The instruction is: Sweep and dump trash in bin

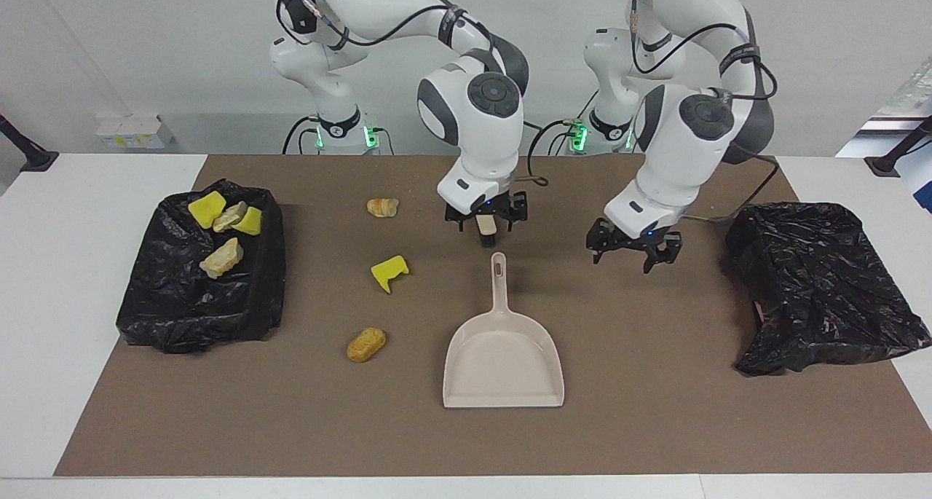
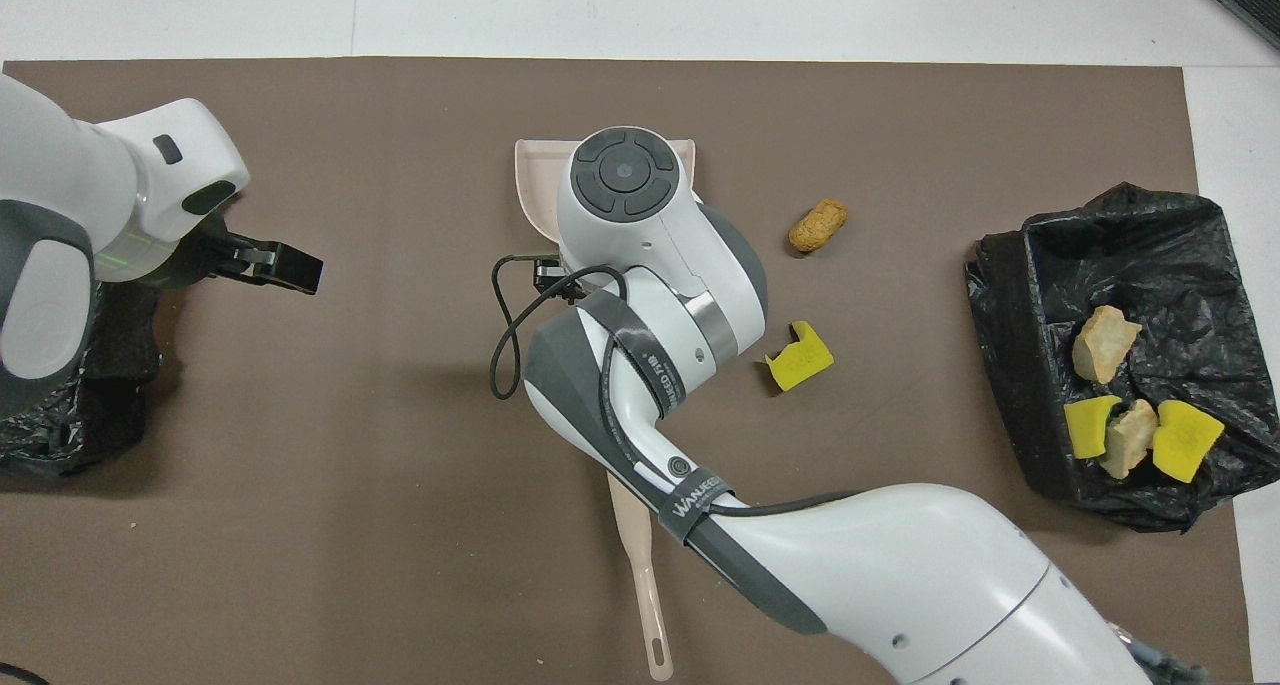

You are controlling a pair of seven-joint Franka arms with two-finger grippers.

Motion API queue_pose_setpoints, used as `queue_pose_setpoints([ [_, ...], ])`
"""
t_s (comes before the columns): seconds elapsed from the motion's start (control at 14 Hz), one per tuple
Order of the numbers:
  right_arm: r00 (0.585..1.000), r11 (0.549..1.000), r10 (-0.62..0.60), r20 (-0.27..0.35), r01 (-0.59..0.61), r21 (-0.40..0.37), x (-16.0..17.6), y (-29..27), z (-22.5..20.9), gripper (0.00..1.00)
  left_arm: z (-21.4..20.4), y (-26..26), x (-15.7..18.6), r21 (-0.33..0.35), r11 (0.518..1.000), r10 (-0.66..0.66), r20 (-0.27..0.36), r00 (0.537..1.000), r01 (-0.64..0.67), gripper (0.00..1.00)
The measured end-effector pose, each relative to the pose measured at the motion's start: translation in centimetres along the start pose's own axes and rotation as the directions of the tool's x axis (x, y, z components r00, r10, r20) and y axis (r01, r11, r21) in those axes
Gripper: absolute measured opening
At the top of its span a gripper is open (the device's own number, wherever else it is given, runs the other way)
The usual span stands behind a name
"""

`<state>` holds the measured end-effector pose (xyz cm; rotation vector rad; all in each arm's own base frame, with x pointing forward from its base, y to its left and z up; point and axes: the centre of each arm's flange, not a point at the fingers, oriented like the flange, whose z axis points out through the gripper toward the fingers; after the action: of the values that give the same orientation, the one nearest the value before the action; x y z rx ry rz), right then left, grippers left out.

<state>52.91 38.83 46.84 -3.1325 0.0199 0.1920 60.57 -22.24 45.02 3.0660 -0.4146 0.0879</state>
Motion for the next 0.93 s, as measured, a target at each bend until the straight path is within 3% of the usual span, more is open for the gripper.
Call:
queue_pose_setpoints([
  [0.21, 0.998, 0.998, -0.048, 0.040, 0.050, -0.036, -7.6, 0.3, 1.2, 1.00, 2.6, 3.3, 0.8, -0.006, 0.999, -0.048, -0.028, 0.998, 0.048, 1.00],
  [0.43, 0.996, 0.996, -0.086, 0.034, 0.086, 0.002, -13.9, 0.1, 4.9, 1.00, 4.1, 7.7, 1.2, -0.031, 0.993, -0.117, -0.084, 0.990, 0.115, 1.00],
  [0.93, 0.985, 0.987, -0.151, 0.083, 0.155, -0.047, -20.8, 0.6, 13.5, 0.97, 8.2, 15.9, 0.1, -0.062, 0.990, -0.135, -0.093, 0.986, 0.130, 1.00],
])
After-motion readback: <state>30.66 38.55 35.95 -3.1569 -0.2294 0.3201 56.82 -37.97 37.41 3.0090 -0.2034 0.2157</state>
